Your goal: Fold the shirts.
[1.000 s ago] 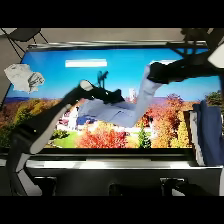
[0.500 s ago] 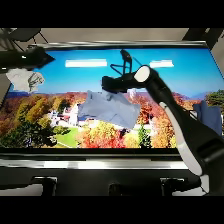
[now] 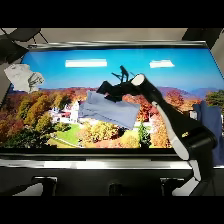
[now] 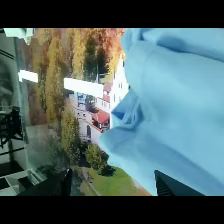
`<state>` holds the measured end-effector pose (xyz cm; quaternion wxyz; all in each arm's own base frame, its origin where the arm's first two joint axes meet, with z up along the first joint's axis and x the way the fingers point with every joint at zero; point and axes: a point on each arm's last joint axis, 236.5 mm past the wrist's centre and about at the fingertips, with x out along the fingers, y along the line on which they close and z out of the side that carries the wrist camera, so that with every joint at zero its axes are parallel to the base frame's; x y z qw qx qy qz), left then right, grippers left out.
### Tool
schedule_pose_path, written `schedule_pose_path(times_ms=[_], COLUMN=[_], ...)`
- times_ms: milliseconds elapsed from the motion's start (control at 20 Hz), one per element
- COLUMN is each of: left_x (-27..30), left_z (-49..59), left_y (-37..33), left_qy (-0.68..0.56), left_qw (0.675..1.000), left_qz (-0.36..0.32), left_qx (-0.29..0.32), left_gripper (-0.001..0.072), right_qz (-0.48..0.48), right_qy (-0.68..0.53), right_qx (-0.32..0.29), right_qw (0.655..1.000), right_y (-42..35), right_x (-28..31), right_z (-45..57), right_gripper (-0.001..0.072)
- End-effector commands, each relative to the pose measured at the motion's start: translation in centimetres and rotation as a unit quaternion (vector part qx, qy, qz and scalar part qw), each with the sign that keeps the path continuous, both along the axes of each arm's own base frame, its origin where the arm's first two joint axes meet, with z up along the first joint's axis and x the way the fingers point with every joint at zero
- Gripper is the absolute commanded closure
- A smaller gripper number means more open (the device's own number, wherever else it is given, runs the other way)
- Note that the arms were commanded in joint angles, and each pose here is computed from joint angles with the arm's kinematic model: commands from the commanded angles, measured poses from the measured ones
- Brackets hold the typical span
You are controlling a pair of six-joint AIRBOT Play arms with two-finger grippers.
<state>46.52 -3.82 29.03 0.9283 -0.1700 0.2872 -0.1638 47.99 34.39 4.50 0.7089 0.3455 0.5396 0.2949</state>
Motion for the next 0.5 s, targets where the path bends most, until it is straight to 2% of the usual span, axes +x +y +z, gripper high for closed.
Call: schedule_pose_path(times_ms=[0,150,200,250,450], left_x=[-0.3,-0.3,-0.3,-0.4,-0.8], left_z=[-0.4,-0.6,-0.6,-0.7,-1.0], left_y=[0.6,0.8,0.8,0.7,0.5], left_qy=[0.001,0.003,0.003,0.006,0.015], left_qw=[1.0,1.0,1.0,1.0,0.999], left_qz=[-0.001,0.002,0.001,0.0,-0.006], left_qx=[0.025,0.03,0.03,0.031,0.031], left_gripper=[0.0677,0.0676,0.0677,0.0677,0.0677], right_qz=[0.013,-0.011,-0.006,0.0,-0.03], right_qy=[0.021,0.131,0.172,0.203,0.224], right_qx=[-0.113,-0.272,-0.288,-0.281,-0.175], right_qw=[0.993,0.953,0.942,0.938,0.958], right_y=[-9.7,-22.2,-23.9,-23.8,-17.0], right_x=[-0.8,-4.3,-6.1,-7.6,-8.7], right_z=[-0.6,-3.8,-5.3,-6.8,-12.0], right_gripper=[0.0104,0.0106,0.0106,0.0106,0.0105])
